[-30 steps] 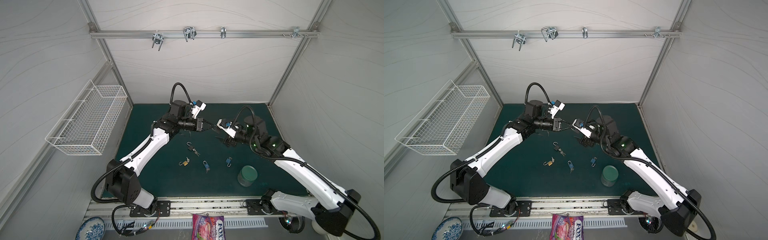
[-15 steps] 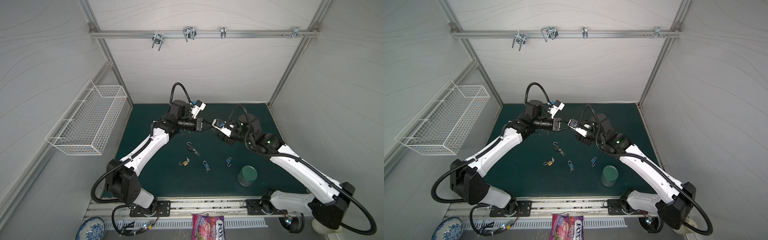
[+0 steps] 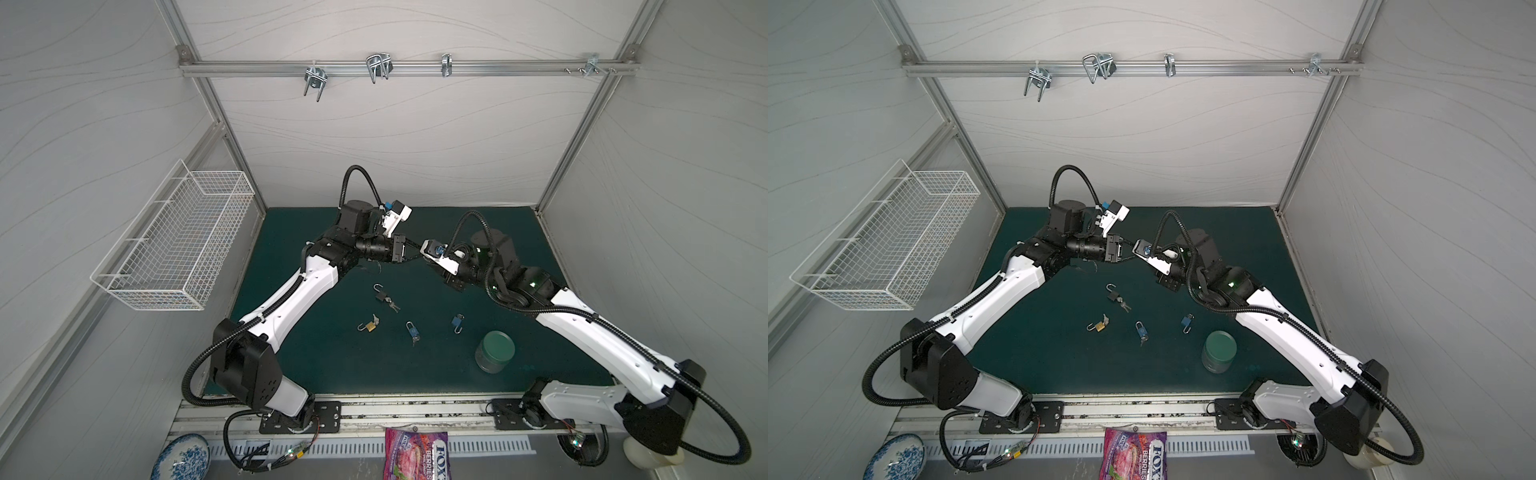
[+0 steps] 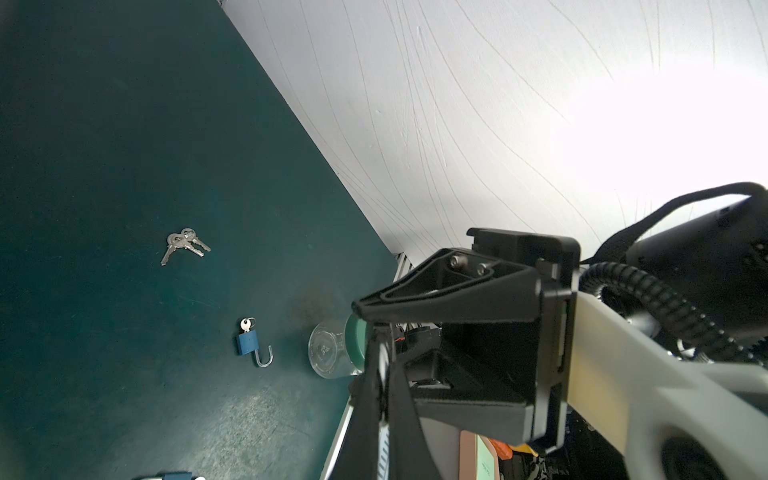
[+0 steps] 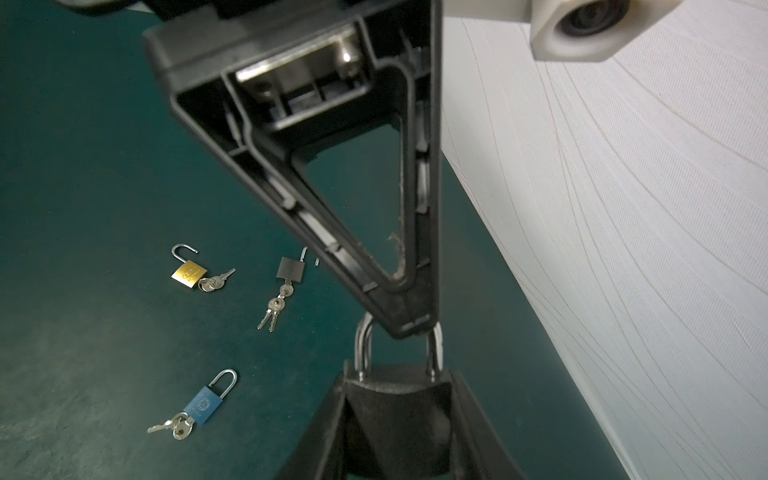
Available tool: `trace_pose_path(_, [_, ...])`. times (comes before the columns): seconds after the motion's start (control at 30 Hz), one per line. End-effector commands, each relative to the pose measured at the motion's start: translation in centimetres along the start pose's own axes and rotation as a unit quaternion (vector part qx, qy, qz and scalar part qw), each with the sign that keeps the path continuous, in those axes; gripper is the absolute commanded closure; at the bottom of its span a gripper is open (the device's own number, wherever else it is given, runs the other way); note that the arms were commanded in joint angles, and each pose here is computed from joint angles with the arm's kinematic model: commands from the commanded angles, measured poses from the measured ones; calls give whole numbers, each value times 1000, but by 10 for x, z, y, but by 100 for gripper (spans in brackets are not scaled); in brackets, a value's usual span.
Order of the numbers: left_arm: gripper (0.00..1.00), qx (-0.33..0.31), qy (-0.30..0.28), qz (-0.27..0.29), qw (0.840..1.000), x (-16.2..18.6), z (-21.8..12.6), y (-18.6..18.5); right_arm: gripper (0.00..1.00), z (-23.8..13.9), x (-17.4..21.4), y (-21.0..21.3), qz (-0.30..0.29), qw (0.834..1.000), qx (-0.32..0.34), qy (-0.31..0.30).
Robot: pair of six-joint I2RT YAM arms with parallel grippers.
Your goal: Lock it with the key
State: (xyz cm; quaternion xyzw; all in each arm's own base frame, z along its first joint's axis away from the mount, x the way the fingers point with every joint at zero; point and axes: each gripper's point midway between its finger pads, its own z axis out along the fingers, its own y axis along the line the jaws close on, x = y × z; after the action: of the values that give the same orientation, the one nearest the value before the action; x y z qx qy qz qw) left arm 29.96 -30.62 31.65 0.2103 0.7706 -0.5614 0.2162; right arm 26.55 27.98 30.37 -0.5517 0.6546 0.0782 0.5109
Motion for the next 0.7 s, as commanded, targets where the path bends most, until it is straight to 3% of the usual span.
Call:
trace_pose_path(0.0, [100,2,-16,33,999,-14,-5,-14,89,-6,-8,1,7,1000,6,-20])
trace_pose_path(0.07, [85,-17,-26,40,999,-16,-10,-12,100,-8,-4,2,20,1000,6,-18])
trace_pose_path(0.13, [67,-44,-43,47,997,-19,-19,-6,100,-8,5,1,39,999,9,-12])
trace_pose_path(0.17, [50,-61,-54,48,995,-23,-25,-2,100,-8,12,-1,55,998,10,-6])
trace_pose_path(0.2, [40,-77,-65,47,994,-26,-31,3,100,-7,23,-5,75,997,11,4])
trace_pose_path(0.23, [35,-93,-75,44,992,-30,-36,9,100,-7,32,-8,95,995,11,13])
trace_pose_path(0.33, [31,-175,-103,27,979,-40,-58,41,100,-1,67,-21,156,986,12,60])
trace_pose_path(0.47, [31,-286,-116,15,951,-44,-84,76,100,20,124,-37,230,960,0,157])
trace_pose_path(0.57, [30,-344,-111,13,932,-41,-95,95,100,38,157,-49,271,943,1,195])
trace_pose_path(0.67, [28,-368,-98,5,925,-37,-95,109,100,56,184,-61,308,925,5,222])
